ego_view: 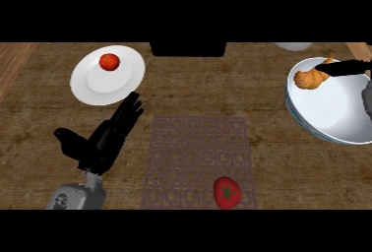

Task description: Pick the croissant from the placemat and place it in the bowl

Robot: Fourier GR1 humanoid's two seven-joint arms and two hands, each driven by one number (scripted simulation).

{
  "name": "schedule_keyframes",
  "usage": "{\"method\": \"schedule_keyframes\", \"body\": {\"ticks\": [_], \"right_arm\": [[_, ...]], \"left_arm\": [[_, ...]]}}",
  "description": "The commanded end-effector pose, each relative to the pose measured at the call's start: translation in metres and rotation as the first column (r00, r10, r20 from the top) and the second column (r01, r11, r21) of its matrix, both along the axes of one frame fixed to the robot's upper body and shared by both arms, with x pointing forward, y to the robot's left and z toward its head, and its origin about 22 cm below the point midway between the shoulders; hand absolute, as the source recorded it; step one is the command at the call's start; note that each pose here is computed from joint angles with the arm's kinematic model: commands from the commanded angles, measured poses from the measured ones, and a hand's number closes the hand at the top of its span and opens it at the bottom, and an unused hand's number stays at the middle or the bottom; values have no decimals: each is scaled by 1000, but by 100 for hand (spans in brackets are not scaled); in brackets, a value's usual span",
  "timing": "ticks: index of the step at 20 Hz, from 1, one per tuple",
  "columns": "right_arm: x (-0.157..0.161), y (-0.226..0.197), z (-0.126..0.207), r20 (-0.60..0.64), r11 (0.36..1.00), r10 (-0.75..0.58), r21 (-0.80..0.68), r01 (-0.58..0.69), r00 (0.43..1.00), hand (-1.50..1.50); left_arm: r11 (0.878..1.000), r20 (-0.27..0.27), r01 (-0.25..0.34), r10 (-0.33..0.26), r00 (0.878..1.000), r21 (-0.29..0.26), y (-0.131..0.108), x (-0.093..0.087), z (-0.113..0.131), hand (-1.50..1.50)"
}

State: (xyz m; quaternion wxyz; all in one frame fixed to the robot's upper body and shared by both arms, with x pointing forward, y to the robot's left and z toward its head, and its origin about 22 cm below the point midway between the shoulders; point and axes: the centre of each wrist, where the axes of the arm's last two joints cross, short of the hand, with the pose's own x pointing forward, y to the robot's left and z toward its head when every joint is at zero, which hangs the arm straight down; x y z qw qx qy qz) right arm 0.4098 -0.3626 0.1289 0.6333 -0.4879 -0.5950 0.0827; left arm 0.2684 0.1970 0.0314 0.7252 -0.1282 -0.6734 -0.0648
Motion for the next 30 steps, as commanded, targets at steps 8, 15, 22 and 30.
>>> {"method": "schedule_keyframes", "body": {"ticks": [8,15,22,30], "right_arm": [[-61,-9,14,525,954,111,181,-239,844,-150],[-154,15,-8,605,915,191,175,-363,773,-150],[-268,35,-25,590,905,267,118,-408,762,150],[-366,54,-63,438,862,300,255,-437,848,150]], "left_arm": [[997,-37,-75,75,996,2,16,-19,-13,0],[993,-40,-114,114,993,-9,29,-14,-9,0],[989,-39,-150,150,988,5,33,-15,-7,0],[986,-35,-166,167,985,16,42,-25,-15,0]]}}
